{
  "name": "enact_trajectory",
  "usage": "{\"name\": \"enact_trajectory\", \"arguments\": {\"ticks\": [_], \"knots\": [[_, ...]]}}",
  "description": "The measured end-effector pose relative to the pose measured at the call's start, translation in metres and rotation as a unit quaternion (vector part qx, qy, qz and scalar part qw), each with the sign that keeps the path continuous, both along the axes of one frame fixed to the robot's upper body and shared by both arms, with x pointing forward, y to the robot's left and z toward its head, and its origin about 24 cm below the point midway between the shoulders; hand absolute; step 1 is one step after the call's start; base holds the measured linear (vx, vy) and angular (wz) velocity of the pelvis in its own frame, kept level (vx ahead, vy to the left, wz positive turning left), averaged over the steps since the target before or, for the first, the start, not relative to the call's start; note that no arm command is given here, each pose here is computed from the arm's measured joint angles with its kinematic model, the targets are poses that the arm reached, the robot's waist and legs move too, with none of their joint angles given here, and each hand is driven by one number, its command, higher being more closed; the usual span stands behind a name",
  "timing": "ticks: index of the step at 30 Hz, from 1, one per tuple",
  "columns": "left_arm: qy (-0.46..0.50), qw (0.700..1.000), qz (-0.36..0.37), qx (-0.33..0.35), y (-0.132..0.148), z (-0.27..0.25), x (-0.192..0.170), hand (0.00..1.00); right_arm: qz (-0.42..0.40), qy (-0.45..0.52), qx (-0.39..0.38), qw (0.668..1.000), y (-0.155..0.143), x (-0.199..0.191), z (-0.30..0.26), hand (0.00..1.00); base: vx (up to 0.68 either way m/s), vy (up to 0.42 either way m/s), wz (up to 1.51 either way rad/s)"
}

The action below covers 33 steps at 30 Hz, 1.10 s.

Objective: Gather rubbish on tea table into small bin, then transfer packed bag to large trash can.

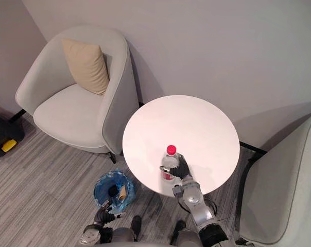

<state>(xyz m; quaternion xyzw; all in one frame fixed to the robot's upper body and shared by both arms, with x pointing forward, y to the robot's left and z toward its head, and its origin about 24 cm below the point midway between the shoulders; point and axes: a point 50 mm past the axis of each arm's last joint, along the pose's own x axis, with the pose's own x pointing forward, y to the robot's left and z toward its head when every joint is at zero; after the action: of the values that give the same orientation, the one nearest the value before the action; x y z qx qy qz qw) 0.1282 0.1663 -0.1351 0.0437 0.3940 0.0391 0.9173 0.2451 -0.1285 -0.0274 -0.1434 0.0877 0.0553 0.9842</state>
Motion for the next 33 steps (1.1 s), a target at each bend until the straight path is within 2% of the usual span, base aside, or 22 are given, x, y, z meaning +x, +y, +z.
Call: {"name": "enact_trajectory", "arguments": {"ticks": [5,14,23,33], "knots": [[0.0,1.0,0.0,0.0,0.0,0.0,0.0,0.0,-0.002,-0.006,0.011,1.0,0.0,0.001,0.004,1.0,0.04,-0.018,0.01],[-0.001,1.0,-0.001,-0.001,-0.001,0.0,0.001,0.0,0.009,-0.146,0.042,0.988,-0.001,-0.003,0.065,1.0,-0.01,-0.011,-0.03],[0.005,1.0,-0.003,0.001,-0.001,-0.002,0.001,0.0,0.009,-0.179,0.057,0.982,-0.001,-0.026,0.079,1.0,-0.03,-0.014,-0.13],[0.018,1.0,-0.003,0.004,0.0,-0.005,-0.003,0.0,0.016,-0.188,0.017,0.982,0.001,-0.037,0.078,1.0,0.0,-0.008,-0.03]]}}
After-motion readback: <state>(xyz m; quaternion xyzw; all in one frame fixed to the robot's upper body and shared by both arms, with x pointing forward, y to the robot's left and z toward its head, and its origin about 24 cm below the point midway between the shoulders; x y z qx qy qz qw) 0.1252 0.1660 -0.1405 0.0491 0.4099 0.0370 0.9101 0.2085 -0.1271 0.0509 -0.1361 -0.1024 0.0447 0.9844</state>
